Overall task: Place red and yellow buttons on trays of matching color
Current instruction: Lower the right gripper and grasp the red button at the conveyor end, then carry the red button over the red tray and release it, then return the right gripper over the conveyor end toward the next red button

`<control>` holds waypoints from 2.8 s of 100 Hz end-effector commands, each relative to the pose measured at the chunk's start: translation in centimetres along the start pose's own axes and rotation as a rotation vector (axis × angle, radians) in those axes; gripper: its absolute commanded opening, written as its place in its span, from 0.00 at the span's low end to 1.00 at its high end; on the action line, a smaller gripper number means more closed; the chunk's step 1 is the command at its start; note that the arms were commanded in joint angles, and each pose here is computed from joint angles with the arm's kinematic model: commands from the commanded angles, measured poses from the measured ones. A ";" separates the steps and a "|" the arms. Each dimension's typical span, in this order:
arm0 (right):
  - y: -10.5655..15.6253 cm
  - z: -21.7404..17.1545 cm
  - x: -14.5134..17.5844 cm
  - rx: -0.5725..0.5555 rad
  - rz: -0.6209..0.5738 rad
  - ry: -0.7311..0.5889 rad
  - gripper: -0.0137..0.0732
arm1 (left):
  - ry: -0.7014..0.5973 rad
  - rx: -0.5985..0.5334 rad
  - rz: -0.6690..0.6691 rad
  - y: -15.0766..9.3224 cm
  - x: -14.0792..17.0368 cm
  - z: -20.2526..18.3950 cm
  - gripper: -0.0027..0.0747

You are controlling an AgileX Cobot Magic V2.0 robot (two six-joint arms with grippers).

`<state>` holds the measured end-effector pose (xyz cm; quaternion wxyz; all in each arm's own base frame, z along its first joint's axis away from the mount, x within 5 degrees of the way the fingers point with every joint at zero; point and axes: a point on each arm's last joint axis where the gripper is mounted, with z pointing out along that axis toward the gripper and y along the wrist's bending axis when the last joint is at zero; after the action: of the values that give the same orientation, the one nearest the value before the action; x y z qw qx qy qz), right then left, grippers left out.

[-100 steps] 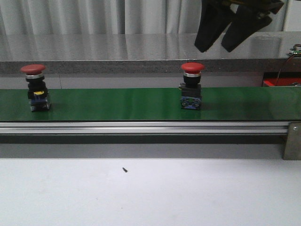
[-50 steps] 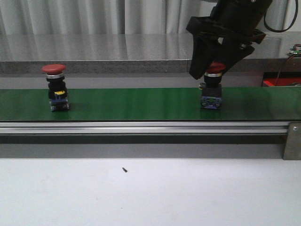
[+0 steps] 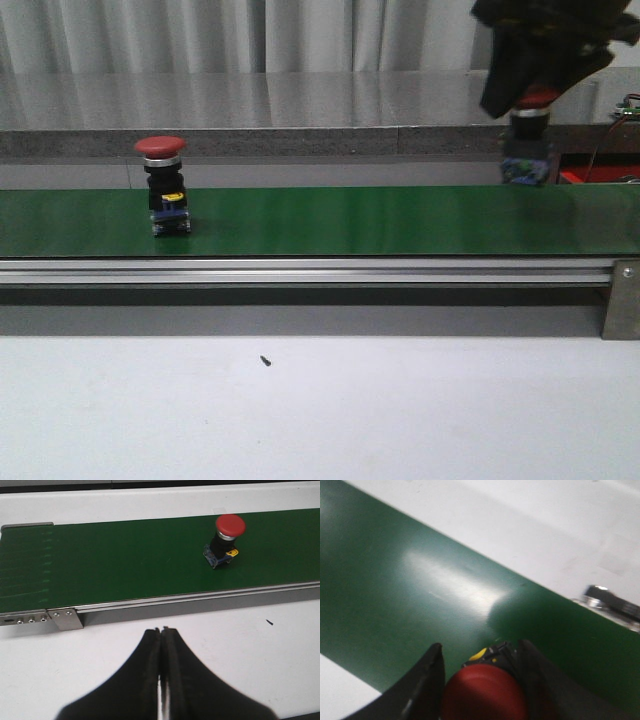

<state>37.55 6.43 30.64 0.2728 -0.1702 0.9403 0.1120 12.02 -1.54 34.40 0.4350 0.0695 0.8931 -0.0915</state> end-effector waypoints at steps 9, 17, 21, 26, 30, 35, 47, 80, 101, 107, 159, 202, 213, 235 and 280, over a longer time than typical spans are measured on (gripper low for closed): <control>-5.2 -6.4 -0.8 0.116 0.123 -0.190 0.33 | -0.094 0.008 -0.011 -0.2 -1.2 -0.6 0.01; -8.1 -7.6 -0.2 0.171 0.195 -0.226 0.33 | -0.094 0.008 -0.011 -0.2 -1.2 -0.6 0.01; -9.3 -8.2 0.1 0.196 0.222 -0.244 0.33 | -0.094 0.008 -0.011 -0.2 -1.2 -0.6 0.01; -10.9 -9.0 0.6 0.237 0.257 -0.269 0.33 | -0.094 0.008 -0.011 -0.2 -1.2 -0.6 0.01; -12.2 -9.7 1.0 0.270 0.287 -0.291 0.33 | -0.094 0.008 -0.011 -0.2 -1.2 -0.6 0.01; -13.7 -10.5 1.6 0.309 0.321 -0.318 0.33 | -0.094 0.008 -0.011 -0.2 -1.2 -0.6 0.01; -16.6 -12.3 2.9 0.379 0.406 -0.381 0.33 | -0.094 0.008 -0.011 -0.2 -1.2 -0.6 0.01; -23.7 -11.2 6.7 0.429 0.639 -0.438 0.33 | -0.094 0.008 -0.011 -0.2 -1.2 -0.6 0.01; -26.7 -7.6 8.4 0.424 0.717 -0.402 0.33 | -0.094 0.008 -0.011 -0.2 -1.2 -0.6 0.01; -27.3 -6.7 8.7 0.425 0.729 -0.396 0.33 | -0.094 0.008 -0.011 -0.2 -1.2 -0.6 0.01; -30.4 -2.1 9.9 0.409 0.810 -0.386 0.56 | -0.094 0.008 -0.011 -0.2 -1.2 -0.6 0.01; -27.9 -7.6 7.4 0.451 0.651 -0.463 0.74 | -0.094 0.008 -0.011 -0.2 -1.2 -0.6 0.01; -26.0 -9.4 6.5 0.417 0.604 -0.458 0.74 | -0.094 0.008 -0.011 -0.2 -1.2 -0.6 0.01; -21.9 -10.8 4.6 0.321 0.496 -0.419 0.75 | -0.094 0.008 -0.011 -0.2 -1.2 -0.6 0.01; -13.8 -8.2 3.2 -0.054 0.312 -0.104 0.74 | -0.094 0.008 -0.011 -0.2 -1.2 -0.6 0.01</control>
<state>37.35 -11.61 31.05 0.2809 0.0272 0.9440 0.1707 12.03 -1.55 34.41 0.4357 0.0690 0.8927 -0.0924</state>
